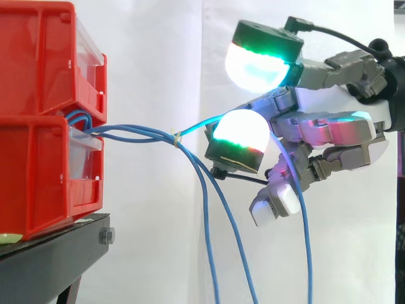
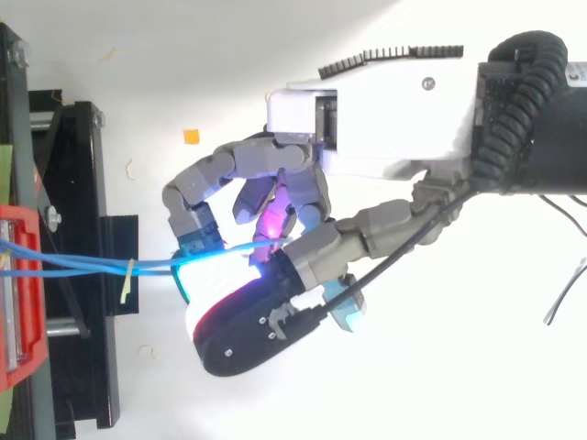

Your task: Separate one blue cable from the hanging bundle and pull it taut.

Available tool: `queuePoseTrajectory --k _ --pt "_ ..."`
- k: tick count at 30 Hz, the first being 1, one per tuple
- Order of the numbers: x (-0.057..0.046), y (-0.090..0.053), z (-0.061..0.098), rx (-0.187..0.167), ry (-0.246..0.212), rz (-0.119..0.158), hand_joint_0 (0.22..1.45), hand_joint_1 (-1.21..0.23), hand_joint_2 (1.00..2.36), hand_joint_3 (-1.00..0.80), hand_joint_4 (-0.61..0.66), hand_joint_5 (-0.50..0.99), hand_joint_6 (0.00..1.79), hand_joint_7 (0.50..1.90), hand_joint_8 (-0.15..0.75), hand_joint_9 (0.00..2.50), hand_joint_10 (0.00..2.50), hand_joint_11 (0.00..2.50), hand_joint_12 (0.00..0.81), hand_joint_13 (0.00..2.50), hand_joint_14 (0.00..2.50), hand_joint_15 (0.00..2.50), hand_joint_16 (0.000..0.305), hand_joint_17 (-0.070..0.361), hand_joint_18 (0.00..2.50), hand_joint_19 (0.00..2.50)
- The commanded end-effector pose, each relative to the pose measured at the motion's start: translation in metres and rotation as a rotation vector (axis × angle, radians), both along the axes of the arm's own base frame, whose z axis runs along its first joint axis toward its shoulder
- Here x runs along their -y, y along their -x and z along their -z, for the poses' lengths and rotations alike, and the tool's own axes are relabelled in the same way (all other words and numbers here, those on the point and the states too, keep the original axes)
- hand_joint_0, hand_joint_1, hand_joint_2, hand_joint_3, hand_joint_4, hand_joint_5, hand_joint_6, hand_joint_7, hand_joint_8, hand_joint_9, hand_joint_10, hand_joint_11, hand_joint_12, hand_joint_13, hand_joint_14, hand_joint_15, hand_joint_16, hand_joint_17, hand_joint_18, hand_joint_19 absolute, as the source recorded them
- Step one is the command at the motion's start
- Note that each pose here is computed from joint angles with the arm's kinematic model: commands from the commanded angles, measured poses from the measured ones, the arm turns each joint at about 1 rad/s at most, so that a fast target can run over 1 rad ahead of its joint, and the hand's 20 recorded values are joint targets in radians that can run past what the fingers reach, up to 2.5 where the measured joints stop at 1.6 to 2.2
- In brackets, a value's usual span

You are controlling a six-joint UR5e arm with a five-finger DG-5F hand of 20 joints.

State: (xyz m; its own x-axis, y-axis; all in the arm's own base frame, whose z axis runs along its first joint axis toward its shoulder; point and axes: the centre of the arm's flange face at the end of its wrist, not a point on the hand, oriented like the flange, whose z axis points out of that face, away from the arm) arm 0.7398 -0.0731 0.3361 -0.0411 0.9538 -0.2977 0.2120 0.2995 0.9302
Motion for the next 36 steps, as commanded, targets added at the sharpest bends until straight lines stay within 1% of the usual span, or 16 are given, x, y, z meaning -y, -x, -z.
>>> queuePoseTrajectory --k 1,2,5,8,13,14,16,23,26,27,29,30,33,34,35,36 --pt "0.0 0.0 0.0 0.0 0.001 0.0 0.55 -0.54 1.0 -0.5 0.04 0.14 0.5 1.34 0.098 1.86 0.01 0.22 0.232 1.1 0.01 0.36 0.049 0.11 0.51 0.52" --pt "0.0 0.0 0.0 0.0 0.001 0.0 0.57 -0.61 1.0 -0.5 0.04 0.14 0.5 1.34 0.093 1.85 0.01 0.24 0.229 1.09 0.02 0.38 0.048 0.107 0.5 0.53" --pt "0.0 0.0 0.0 -0.002 0.001 0.002 0.63 -0.7 1.0 -0.5 0.03 0.14 0.5 1.33 0.088 1.86 0.01 0.25 0.224 1.09 0.01 0.38 0.046 0.104 0.5 0.53" --pt "0.0 0.0 0.0 -0.002 0.001 0.002 0.67 -0.74 1.0 -0.48 0.04 0.14 0.5 1.32 0.078 1.86 0.01 0.25 0.225 1.09 0.01 0.38 0.046 0.103 0.51 0.53" --pt "0.0 0.0 0.0 -0.002 0.002 0.003 0.71 -0.75 1.01 -0.4 0.05 0.14 0.5 1.31 0.071 1.87 0.01 0.27 0.229 1.09 0.01 0.37 0.045 0.102 0.53 0.52" --pt "-0.001 0.0 0.0 -0.002 0.002 0.002 0.71 -0.76 1.01 -0.33 0.06 0.14 0.5 1.31 0.07 1.87 0.01 0.26 0.226 1.1 0.01 0.37 0.045 0.102 0.53 0.52" --pt "0.0 0.0 0.0 0.0 0.001 0.003 0.71 -0.77 1.02 -0.29 0.06 0.14 0.5 1.3 0.069 1.87 0.01 0.25 0.227 1.1 0.01 0.37 0.045 0.102 0.53 0.52" --pt "0.0 0.0 0.0 0.0 0.004 0.004 0.7 -0.78 1.02 -0.17 0.03 0.14 0.5 1.29 0.077 1.88 0.01 0.25 0.227 1.11 0.02 0.37 0.046 0.103 0.55 0.52" --pt "-0.004 0.0 -0.001 0.001 0.021 -0.007 0.7 -0.79 1.02 -0.16 0.01 0.14 0.5 1.3 0.078 1.88 0.01 0.25 0.23 1.12 0.01 0.36 0.045 0.1 0.59 0.52" --pt "-0.007 -0.001 0.0 -0.001 0.07 -0.024 0.7 -0.79 1.02 -0.16 0.0 0.14 0.5 1.3 0.075 1.88 0.01 0.25 0.223 1.12 0.01 0.37 0.044 0.1 0.59 0.52" --pt "-0.008 -0.001 0.0 -0.003 0.126 -0.04 0.7 -0.79 1.02 -0.17 0.0 0.14 0.5 1.3 0.073 1.87 0.01 0.25 0.218 1.12 0.01 0.37 0.043 0.097 0.63 0.53" --pt "-0.01 -0.002 -0.002 0.004 0.277 -0.073 0.7 -0.79 1.02 -0.17 0.0 0.14 0.5 1.3 0.077 1.86 0.01 0.25 0.217 1.12 0.01 0.36 0.043 0.096 0.63 0.53" --pt "-0.011 -0.004 -0.004 0.015 0.458 -0.107 0.7 -0.79 1.02 -0.18 0.01 0.13 0.5 1.29 0.075 1.84 0.01 0.24 0.212 1.12 0.01 0.37 0.043 0.096 0.63 0.52" --pt "-0.013 -0.006 -0.005 0.026 0.608 -0.135 0.7 -0.79 1.02 -0.17 0.01 0.13 0.5 1.29 0.075 1.84 0.01 0.25 0.212 1.12 0.01 0.37 0.043 0.096 0.63 0.53" --pt "-0.013 -0.007 -0.006 0.03 0.668 -0.144 0.7 -0.79 1.02 -0.18 0.01 0.13 0.51 1.28 0.074 1.84 0.01 0.24 0.214 1.12 0.01 0.36 0.042 0.095 0.64 0.53" --pt "-0.013 -0.008 -0.007 0.039 0.745 -0.152 0.7 -0.79 1.02 -0.18 0.01 0.13 0.51 1.29 0.074 1.84 0.01 0.23 0.214 1.12 0.02 0.36 0.043 0.096 0.64 0.52"
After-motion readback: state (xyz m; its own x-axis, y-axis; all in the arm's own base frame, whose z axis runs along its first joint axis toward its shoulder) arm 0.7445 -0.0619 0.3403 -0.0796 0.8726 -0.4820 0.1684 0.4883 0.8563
